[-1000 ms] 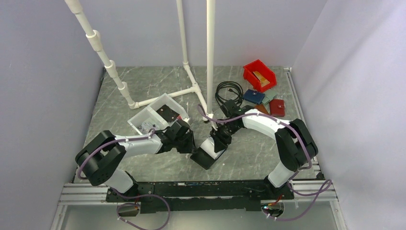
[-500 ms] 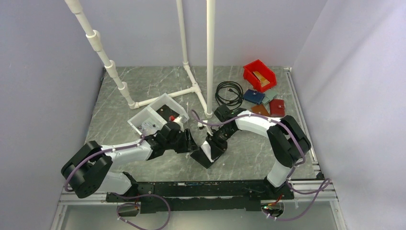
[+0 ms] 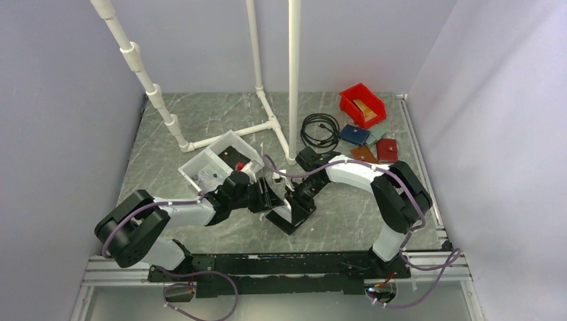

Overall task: Take the credit cards out of the card holder
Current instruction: Open the card holder at the center of the board.

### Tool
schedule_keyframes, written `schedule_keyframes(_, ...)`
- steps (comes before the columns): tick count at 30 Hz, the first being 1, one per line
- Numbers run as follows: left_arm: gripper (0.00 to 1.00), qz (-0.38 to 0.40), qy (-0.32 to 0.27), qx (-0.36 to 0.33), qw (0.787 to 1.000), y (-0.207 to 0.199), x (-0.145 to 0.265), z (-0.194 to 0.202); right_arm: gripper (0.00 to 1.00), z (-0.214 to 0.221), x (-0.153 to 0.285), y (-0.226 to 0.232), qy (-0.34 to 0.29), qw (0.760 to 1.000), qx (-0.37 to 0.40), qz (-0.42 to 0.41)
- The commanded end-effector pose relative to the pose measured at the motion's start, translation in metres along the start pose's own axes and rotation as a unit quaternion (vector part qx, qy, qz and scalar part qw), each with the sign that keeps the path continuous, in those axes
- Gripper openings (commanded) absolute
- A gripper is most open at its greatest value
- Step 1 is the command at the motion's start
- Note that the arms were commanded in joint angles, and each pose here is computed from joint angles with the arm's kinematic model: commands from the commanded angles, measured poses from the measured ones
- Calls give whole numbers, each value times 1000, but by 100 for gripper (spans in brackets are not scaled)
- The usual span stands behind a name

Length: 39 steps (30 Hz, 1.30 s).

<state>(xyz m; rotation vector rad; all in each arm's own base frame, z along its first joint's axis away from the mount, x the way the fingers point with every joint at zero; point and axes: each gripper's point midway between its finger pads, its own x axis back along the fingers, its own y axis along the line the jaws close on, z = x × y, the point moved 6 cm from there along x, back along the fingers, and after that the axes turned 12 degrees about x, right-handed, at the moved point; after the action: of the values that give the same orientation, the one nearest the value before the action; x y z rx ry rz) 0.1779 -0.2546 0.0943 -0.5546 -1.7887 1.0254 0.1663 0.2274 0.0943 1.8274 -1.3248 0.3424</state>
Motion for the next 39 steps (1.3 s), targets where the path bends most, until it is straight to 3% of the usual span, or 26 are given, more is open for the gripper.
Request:
schedule_keyframes(1,53,38,-2,3,999,-14,-3,-4,34,-17,5,4,-29,999,38,-17)
schedule_keyframes(15,10,-69,33,-20,997,10,-12,-1,35,-21,24,-6,-37,997,47,39)
schedule_keyframes(23,9,-89,31,-32,995,16,-8,-1,34,-6,39,-33,-8,990,3,143)
schedule_keyframes(39,12,-86,36,-29,995,18,-10,1,38,5,37,-43,23,986,-24,166)
